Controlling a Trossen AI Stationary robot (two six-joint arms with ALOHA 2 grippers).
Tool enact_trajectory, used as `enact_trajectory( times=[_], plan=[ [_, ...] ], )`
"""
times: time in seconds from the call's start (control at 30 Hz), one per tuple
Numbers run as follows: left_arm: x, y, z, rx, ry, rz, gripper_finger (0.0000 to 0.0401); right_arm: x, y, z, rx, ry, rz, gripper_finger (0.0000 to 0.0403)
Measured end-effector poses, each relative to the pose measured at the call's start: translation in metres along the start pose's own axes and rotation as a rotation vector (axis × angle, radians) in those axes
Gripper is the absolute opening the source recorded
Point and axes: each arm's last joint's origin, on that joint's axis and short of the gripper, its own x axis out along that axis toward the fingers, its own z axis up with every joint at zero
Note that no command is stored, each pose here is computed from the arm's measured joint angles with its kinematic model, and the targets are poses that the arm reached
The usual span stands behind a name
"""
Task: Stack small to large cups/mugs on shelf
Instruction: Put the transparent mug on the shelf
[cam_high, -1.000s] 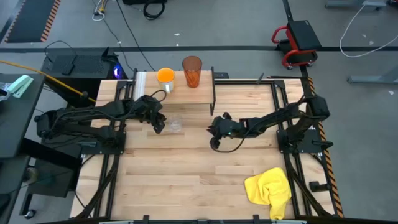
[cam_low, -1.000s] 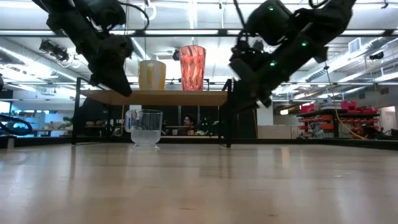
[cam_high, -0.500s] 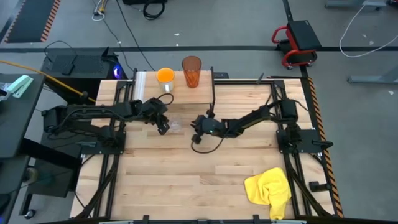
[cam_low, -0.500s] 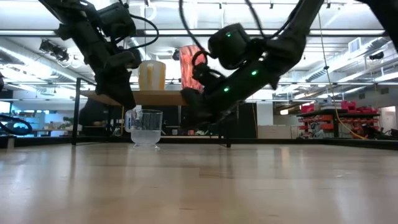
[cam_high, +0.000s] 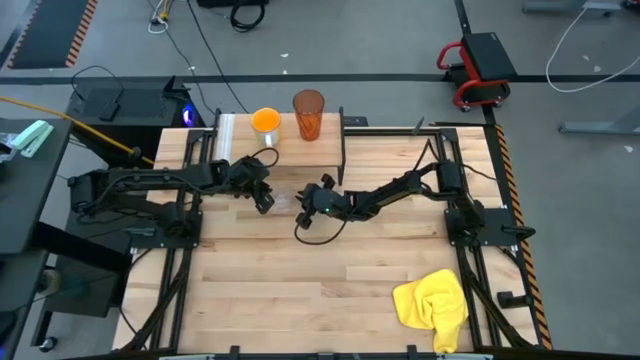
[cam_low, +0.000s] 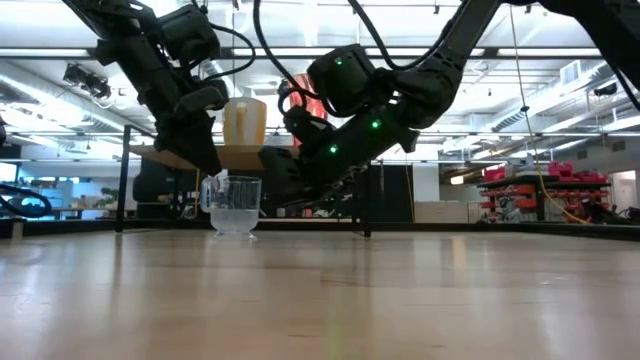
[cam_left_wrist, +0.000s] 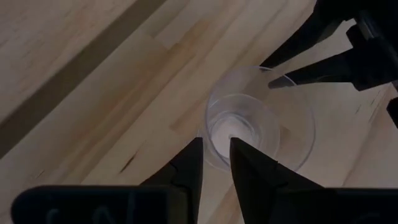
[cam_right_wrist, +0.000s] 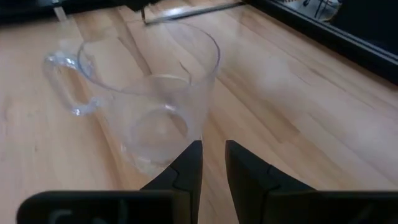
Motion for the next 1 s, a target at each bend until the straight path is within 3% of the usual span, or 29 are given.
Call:
enact_trajectory(
  times=[1.0],
  plan=[
    [0.0,0.002,-0.008,-0.015,0.076,0.028,0.0086,0.0,0.01,0.018,-0.001,-0.04,0.058,0.0077]
  ],
)
